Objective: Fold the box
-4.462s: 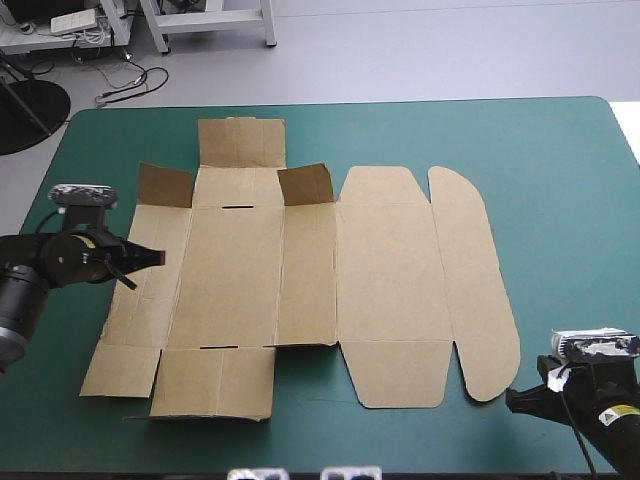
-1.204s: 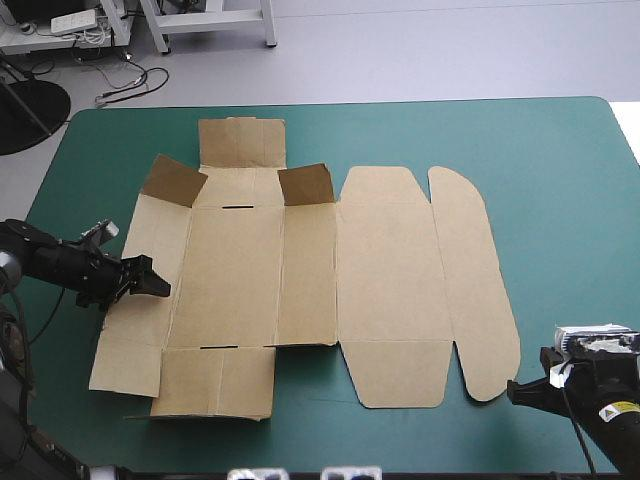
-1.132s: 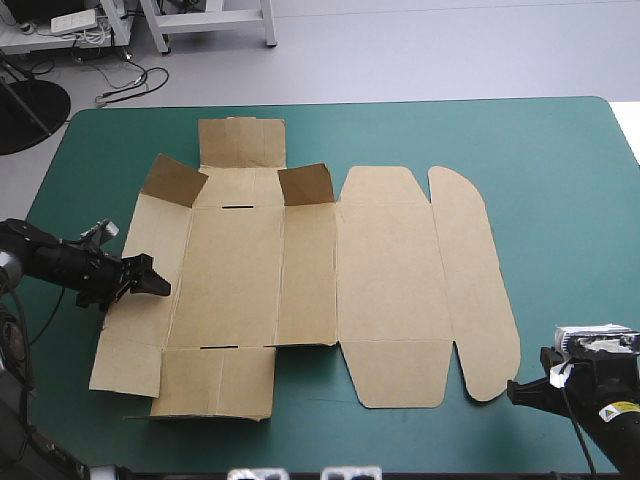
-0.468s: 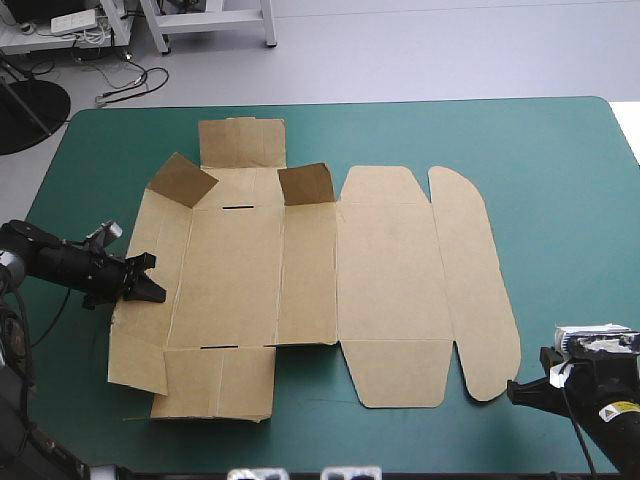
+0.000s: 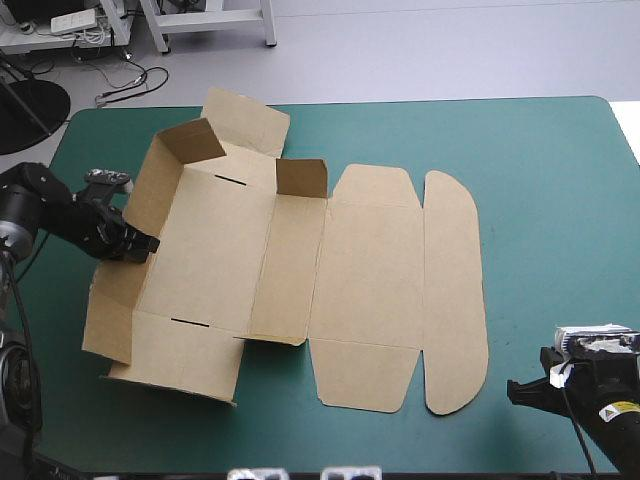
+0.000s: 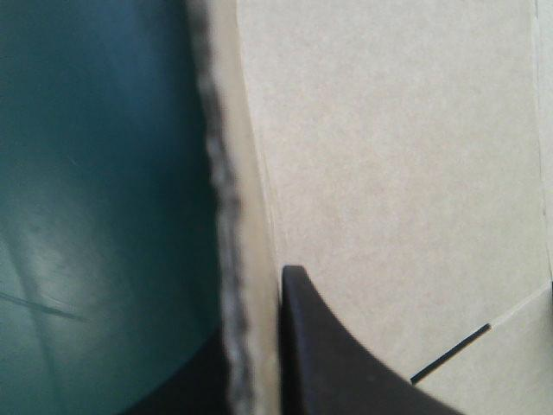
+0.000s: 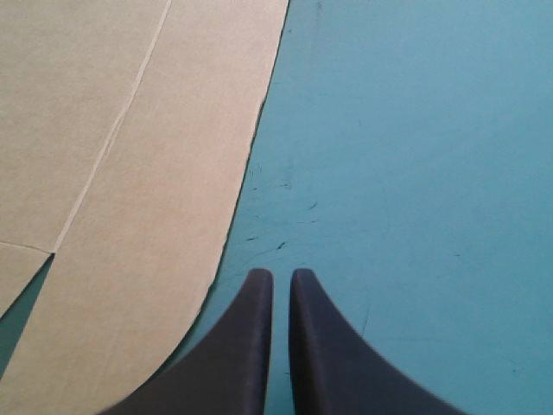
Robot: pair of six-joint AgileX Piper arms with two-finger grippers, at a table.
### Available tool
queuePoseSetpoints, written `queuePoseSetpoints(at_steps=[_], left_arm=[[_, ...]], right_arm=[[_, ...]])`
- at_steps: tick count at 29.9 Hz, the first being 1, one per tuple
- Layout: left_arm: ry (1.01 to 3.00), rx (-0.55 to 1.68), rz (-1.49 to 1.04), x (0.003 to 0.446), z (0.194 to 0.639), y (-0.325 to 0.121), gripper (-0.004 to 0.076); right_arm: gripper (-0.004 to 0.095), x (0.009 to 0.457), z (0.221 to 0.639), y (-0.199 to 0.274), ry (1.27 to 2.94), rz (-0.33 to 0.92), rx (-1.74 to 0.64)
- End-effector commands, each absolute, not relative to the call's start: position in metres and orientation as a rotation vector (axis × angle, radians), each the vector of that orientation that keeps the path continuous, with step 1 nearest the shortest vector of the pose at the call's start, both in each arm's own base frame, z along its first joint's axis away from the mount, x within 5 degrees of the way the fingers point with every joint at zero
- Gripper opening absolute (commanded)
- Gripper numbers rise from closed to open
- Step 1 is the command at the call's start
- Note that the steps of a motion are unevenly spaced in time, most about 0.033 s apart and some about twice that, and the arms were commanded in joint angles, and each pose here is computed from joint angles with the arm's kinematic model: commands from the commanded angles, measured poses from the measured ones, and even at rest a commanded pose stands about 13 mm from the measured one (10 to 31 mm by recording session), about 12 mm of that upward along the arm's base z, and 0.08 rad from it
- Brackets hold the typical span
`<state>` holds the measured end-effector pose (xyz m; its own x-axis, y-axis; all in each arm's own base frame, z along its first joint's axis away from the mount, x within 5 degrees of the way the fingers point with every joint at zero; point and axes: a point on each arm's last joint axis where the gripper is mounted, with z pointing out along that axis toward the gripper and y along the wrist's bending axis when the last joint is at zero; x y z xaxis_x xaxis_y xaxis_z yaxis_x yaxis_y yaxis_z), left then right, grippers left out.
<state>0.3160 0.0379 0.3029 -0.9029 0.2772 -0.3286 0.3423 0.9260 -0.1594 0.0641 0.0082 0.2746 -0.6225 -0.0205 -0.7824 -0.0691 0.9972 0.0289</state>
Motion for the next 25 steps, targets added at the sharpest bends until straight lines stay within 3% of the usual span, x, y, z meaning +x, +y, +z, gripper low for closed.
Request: queuePoseSetpoints(at_steps=[1, 15, 25], left_arm=[[2.674, 0.664, -0.156, 0.309, 0.351, 0.010, -0.0009], [2.034, 1.269, 0.434, 0.322, 0.411, -0.093, -0.0009], [1.598, 1.456, 0.509, 0.303, 0.428, -0.171, -0.0009]], right_arm=[[0.0065, 0.068, 0.287, 0.008, 2.165, 0.059, -0.057], [0.0065, 0.068, 0.287, 0.008, 2.165, 0.059, -0.057], [0.0065, 0.068, 0.287, 0.008, 2.165, 0.059, -0.057]])
